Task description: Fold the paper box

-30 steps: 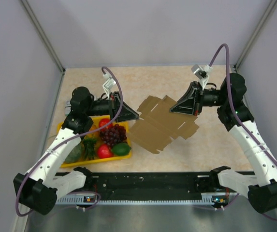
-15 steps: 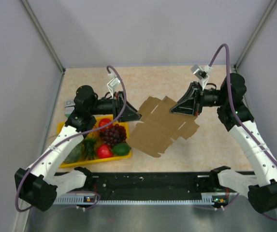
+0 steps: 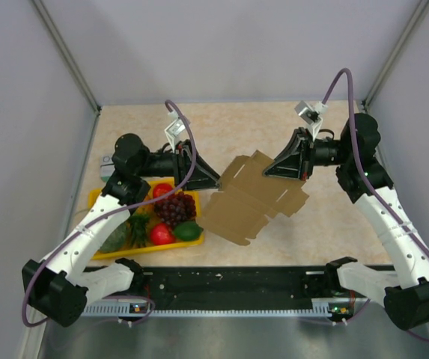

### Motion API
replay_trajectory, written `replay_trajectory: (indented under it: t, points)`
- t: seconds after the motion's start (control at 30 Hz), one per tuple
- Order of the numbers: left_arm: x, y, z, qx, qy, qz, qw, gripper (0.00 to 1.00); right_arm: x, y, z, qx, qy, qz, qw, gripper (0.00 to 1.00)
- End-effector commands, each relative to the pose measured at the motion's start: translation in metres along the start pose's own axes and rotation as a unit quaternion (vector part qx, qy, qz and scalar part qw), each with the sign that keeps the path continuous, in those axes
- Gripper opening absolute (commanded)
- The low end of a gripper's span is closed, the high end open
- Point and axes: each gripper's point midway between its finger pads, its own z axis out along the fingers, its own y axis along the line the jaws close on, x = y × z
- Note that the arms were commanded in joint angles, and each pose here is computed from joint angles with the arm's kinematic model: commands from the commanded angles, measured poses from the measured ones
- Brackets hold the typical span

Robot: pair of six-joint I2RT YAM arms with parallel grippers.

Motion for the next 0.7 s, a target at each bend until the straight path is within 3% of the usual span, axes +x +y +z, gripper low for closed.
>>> replay_trajectory:
  t: [0.0, 0.33, 0.57, 0.67]
  points:
    - [-0.001, -0.021, 0.0, 0.034, 0.005, 0.035, 0.999, 0.42, -0.006, 0.003, 0.0, 0.0, -0.004, -0.026, 1.0, 0.0]
    - [0.01, -0.015, 0.005, 0.021, 0.022, 0.034, 0.999, 0.38, -0.01, 0.007, 0.002, -0.009, -0.011, -0.033, 0.999, 0.0]
    - [-0.003, -0.011, -0.014, -0.011, -0.01, 0.034, 0.999, 0.5, -0.01, 0.009, 0.001, -0.008, -0.01, -0.035, 0.999, 0.0]
    - [-0.009, -0.004, -0.018, -0.016, -0.022, 0.019, 0.999, 0.5, -0.01, 0.011, 0.001, -0.009, -0.011, -0.038, 0.999, 0.0]
